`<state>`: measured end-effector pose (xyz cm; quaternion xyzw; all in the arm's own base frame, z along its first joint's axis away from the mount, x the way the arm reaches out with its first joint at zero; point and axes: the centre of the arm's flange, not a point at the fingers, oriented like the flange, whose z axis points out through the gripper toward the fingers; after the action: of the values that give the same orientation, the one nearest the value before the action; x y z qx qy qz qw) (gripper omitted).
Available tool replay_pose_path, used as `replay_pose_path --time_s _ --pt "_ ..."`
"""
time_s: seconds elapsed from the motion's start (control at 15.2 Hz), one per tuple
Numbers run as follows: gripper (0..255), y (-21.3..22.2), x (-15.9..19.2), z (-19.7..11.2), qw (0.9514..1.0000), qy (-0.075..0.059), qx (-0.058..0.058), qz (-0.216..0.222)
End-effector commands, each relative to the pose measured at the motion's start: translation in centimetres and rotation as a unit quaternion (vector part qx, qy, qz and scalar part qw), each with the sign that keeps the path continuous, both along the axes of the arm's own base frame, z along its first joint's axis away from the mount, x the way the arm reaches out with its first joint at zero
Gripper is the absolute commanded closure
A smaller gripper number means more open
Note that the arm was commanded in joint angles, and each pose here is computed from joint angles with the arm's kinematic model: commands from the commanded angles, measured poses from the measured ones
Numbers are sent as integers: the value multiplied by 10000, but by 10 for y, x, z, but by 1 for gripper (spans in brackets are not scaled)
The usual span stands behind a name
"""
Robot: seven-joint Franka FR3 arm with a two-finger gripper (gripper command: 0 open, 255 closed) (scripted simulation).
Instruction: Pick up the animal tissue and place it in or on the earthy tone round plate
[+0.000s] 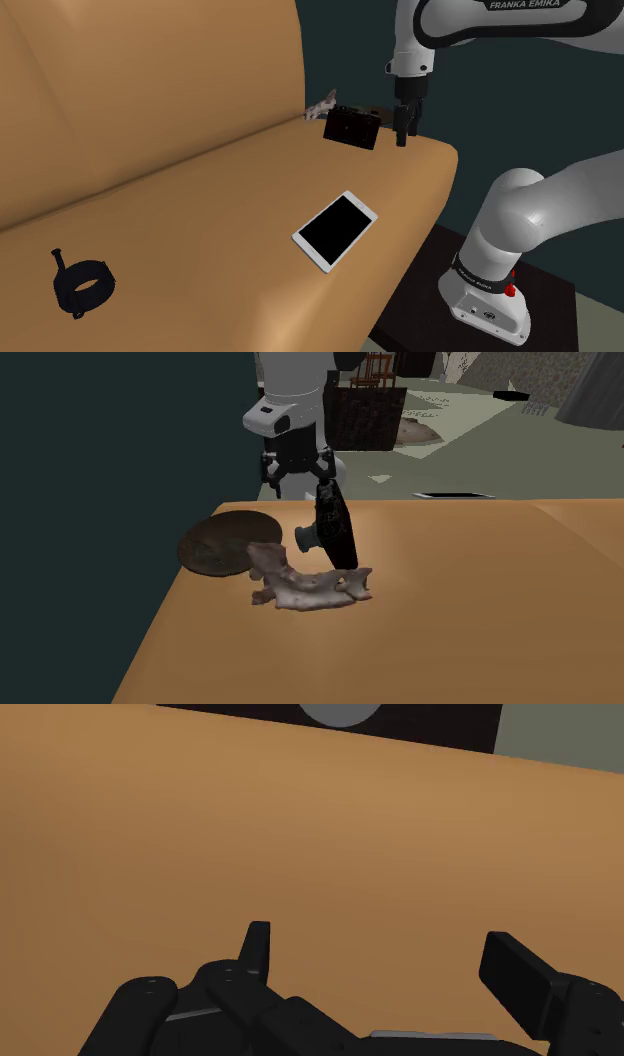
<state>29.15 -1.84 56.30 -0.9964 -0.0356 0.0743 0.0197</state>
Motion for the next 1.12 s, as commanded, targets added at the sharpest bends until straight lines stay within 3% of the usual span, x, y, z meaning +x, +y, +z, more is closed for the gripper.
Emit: replay_pose_path --time_s 0.0,0.26,0.53,0.79,1.06 --pt "0 0 0 0 10000 0 0 0" --pt "0 -13 49 13 9979 13 -27 643" --pt "0 -19 99 26 9917 27 -53 1284" --pt "0 -19 150 39 9814 40 -80 1919" --pt "0 -13 201 52 9670 53 -106 2547"
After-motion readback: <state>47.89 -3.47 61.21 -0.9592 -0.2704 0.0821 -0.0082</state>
